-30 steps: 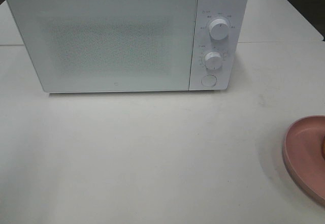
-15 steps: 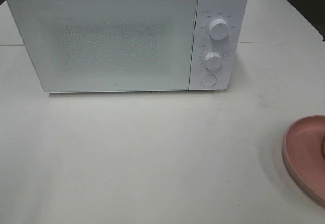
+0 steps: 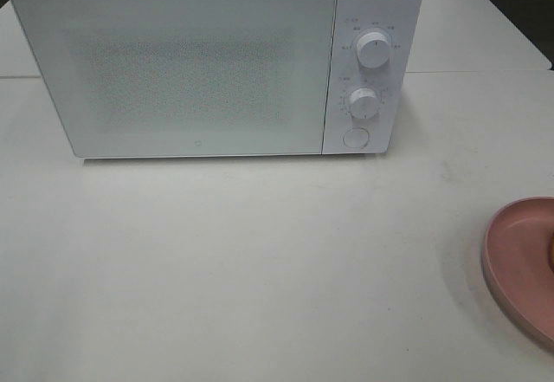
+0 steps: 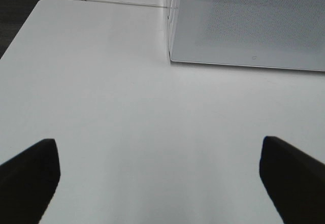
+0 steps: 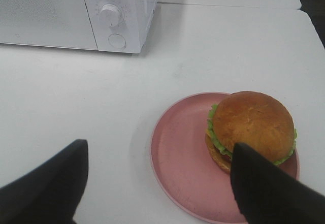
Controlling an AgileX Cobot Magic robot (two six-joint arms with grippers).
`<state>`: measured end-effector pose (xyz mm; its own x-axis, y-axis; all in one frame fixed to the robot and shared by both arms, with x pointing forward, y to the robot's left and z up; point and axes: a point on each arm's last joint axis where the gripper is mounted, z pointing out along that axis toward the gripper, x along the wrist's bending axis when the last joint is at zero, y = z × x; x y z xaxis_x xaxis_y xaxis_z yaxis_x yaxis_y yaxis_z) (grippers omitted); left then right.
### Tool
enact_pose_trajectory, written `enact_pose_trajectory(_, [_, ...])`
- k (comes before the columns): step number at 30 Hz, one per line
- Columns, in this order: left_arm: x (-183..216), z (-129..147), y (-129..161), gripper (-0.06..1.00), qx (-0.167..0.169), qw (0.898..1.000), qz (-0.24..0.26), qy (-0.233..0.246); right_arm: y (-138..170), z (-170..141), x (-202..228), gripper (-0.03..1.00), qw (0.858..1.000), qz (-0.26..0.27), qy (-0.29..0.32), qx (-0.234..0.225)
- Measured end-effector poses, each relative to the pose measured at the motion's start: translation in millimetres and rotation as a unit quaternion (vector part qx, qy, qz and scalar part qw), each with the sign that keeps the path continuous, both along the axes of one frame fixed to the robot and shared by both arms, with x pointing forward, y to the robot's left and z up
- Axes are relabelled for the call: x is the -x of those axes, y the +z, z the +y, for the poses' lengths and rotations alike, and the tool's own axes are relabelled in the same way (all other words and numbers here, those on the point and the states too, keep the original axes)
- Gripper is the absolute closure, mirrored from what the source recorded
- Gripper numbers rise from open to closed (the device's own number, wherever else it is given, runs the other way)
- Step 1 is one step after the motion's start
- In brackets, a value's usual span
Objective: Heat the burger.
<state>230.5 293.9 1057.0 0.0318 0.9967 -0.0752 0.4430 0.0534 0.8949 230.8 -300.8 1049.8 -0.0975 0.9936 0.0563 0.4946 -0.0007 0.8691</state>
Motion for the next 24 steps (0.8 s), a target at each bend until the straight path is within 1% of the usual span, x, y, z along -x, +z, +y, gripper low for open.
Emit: enact_pose_trajectory(24, [0.0,0.0,0.0,-0.05,0.0,1.0,0.0,0.0,0.0,0.0,0.0,0.22,1.0,0.0,0.0,0.0])
